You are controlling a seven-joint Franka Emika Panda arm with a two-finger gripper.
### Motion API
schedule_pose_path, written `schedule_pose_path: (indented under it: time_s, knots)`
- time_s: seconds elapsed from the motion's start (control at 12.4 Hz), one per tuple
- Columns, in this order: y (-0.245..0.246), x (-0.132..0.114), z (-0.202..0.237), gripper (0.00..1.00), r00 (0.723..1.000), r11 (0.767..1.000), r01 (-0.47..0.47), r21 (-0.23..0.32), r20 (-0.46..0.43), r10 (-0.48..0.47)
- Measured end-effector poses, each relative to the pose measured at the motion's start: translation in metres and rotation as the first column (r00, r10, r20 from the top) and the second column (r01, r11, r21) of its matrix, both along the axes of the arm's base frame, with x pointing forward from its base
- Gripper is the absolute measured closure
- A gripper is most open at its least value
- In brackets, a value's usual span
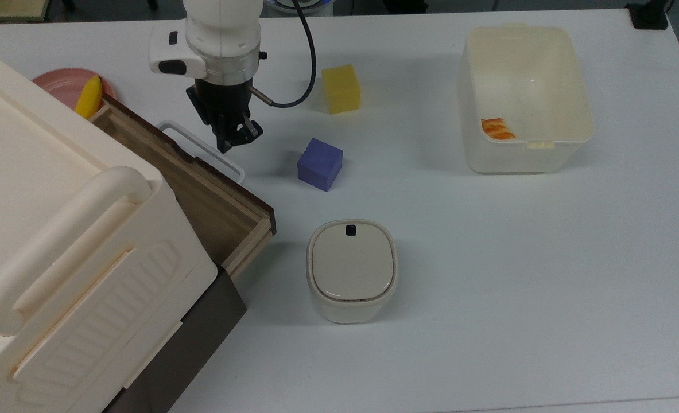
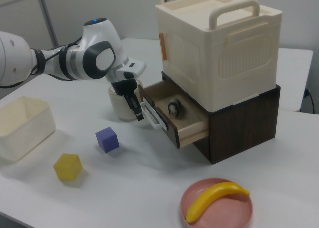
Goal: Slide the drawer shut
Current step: 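Push the drawer front with the gripper into the wooden unit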
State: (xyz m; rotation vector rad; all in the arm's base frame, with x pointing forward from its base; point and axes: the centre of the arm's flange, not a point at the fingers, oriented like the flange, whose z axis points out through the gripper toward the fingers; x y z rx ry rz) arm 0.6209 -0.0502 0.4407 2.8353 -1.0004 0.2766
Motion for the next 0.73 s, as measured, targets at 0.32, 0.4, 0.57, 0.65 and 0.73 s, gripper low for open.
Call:
schedule_pose_path:
  time_s: [0.32,0.4,0.57,0.65,0.73]
  knots:
    - [-0.004,0.005,-0.001,0.99,1.000,1.000,-0.002,-0.006,0.028,0.003]
    - [-0.007,0.007,0.000,0.99,0.999,1.000,-0.001,-0.007,0.044,0.002]
    - [-0.013,0.010,0.003,0.99,0.998,1.000,0.004,-0.012,0.059,-0.004]
    - [-0.016,0.011,0.005,0.99,0.998,1.000,0.007,-0.015,0.064,-0.006]
    - [-0.019,0.013,0.009,0.99,0.997,1.000,0.010,-0.021,0.074,-0.008]
